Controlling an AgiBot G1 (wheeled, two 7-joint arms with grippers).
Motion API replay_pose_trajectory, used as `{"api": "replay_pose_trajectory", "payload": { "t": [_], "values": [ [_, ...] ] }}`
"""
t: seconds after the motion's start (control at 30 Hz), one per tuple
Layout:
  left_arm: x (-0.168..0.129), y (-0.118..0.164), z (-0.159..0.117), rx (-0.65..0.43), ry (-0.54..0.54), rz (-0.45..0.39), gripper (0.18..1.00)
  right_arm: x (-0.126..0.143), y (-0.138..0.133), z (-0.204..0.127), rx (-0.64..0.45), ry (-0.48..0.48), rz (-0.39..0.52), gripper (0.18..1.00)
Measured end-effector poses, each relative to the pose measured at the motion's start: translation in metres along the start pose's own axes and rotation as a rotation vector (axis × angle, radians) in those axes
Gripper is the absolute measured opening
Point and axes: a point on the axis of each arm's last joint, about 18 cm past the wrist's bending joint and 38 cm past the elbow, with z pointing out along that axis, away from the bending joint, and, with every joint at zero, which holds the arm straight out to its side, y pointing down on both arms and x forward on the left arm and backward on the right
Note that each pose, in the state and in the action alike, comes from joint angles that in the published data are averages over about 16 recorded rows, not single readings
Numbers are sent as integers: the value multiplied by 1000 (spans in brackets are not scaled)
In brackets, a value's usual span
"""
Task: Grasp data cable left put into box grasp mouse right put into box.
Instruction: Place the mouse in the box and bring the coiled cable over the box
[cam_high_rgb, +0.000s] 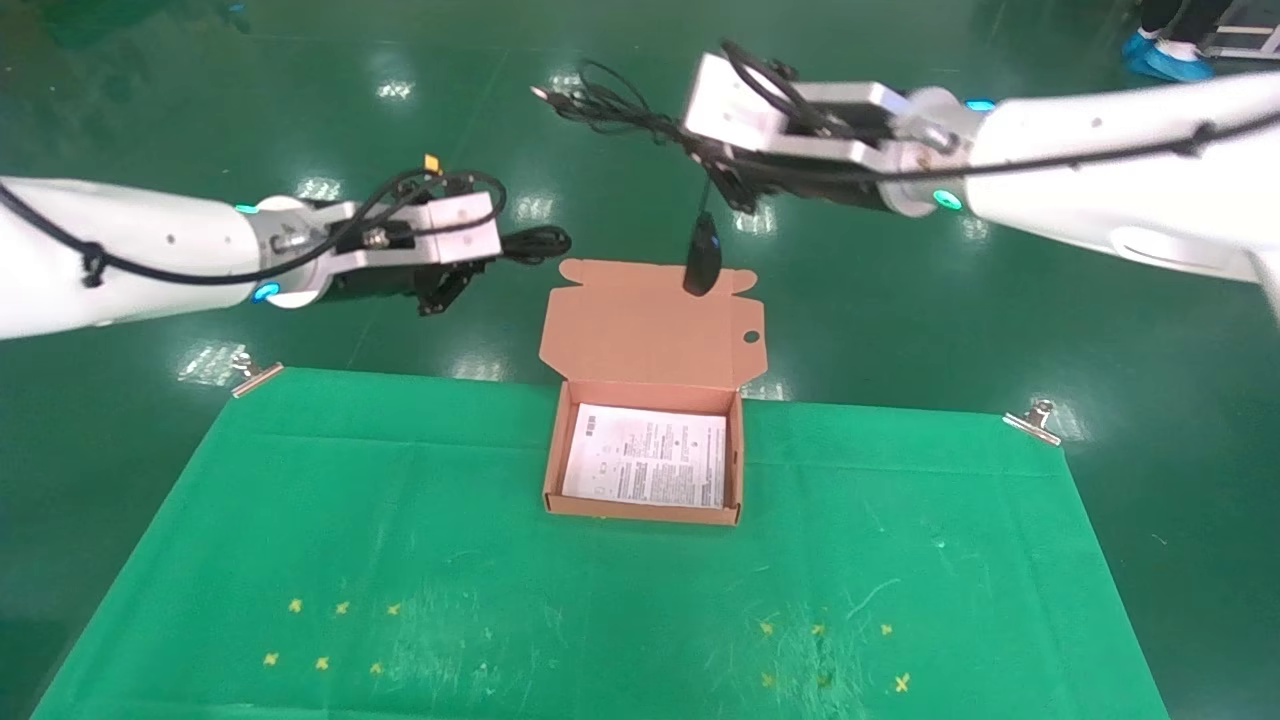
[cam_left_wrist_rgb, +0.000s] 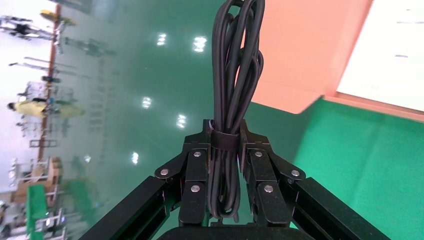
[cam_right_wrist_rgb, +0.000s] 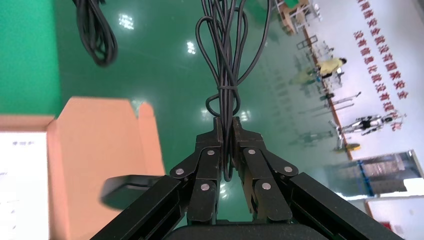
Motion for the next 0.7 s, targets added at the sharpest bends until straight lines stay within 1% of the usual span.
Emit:
{"api": "replay_pose_trajectory", "payload": {
  "t": [0.17, 0.37, 0.53, 0.7],
  "values": [
    [-10, -6, 0, -1, -33, -4, 281, 7, -13, 10, 29, 17, -1, 208],
    [-9, -1, 2, -22, -36, 1, 280, 2, -15, 17, 40, 12, 10, 208],
    [0, 13, 4, -63, -19, 5, 280, -12, -10, 23, 36, -9, 29, 208],
    [10, 31, 5, -121, 1, 6, 280, -33, -2, 34, 22, -46, 52, 208]
  ]
}}
